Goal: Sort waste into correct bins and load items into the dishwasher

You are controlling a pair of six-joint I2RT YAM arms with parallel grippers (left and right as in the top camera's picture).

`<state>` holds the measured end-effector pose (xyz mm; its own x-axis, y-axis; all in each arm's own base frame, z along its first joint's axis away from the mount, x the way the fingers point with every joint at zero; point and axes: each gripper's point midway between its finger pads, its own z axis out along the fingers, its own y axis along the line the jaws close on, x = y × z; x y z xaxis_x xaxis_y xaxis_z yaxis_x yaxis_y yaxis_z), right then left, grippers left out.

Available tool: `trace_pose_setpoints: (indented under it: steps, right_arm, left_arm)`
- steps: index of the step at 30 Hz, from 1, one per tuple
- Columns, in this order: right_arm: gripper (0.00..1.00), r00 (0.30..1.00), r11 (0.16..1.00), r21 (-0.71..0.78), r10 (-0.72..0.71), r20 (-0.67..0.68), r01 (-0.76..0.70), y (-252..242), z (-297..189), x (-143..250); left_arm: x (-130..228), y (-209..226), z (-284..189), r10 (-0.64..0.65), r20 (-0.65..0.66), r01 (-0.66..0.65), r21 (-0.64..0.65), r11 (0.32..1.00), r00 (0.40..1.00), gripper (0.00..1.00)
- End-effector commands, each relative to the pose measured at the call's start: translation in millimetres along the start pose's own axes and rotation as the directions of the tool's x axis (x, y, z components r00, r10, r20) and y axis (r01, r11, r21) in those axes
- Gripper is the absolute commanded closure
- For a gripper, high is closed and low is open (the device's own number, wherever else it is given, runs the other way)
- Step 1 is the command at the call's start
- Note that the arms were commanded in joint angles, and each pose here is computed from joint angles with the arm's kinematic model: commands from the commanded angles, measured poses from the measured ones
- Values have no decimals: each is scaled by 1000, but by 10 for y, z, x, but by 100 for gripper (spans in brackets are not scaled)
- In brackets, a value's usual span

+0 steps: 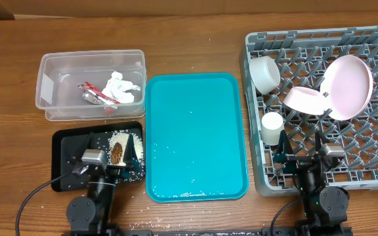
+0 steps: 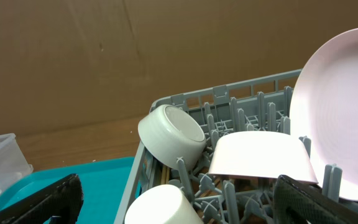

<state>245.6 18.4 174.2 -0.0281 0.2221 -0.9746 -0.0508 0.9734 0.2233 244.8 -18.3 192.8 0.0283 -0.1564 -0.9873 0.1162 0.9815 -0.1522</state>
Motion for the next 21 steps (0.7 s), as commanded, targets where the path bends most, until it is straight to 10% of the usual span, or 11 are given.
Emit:
trace_pose_setpoints:
  steps: [1, 21]
  right_arm:
    - [0, 1000, 1000, 8, -4, 6, 3, -21, 2, 11]
    - [0, 1000, 1000, 8, -4, 6, 3, -21, 2, 11]
  left_arm:
    - [120, 45, 2, -51, -21, 50, -14, 999, 999, 0]
    - [342, 83, -11, -63, -110, 60, -36, 998, 992, 0]
